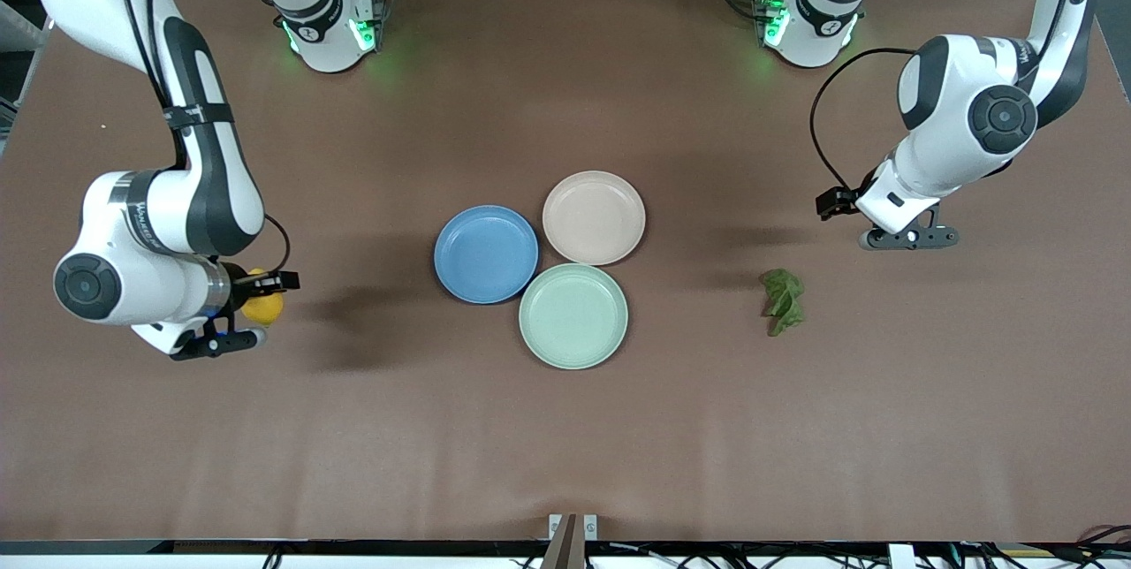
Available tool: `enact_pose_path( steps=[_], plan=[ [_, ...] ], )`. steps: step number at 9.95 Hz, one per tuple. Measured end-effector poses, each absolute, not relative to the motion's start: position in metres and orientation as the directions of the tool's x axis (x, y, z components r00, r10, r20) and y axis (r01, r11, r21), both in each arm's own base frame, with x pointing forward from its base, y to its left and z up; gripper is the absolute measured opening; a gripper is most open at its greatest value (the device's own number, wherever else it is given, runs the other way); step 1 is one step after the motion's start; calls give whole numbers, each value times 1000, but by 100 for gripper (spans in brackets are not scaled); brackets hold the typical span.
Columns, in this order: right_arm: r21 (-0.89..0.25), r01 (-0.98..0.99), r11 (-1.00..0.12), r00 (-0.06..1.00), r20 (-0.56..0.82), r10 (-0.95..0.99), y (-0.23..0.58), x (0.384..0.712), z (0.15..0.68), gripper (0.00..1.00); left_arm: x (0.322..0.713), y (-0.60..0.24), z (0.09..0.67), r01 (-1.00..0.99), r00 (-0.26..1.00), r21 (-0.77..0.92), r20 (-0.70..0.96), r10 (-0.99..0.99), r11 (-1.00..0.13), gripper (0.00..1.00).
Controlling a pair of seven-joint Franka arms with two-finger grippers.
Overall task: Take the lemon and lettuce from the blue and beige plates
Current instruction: 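Raise the left gripper away while the right gripper carries the lemon off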
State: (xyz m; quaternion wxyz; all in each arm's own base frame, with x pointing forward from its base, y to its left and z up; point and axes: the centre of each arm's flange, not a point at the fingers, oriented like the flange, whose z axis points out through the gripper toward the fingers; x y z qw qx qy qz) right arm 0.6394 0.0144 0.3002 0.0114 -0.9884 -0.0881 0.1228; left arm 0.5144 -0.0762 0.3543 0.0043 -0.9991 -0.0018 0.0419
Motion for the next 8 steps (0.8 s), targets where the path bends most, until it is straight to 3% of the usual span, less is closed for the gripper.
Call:
enact_pose_path(
  steps=[8],
  plan=[
    [-24, 192, -981, 971, -141, 194, -11, 577, 227, 56, 559, -84, 466, -28, 994, 15, 104, -26, -999, 100]
  ],
)
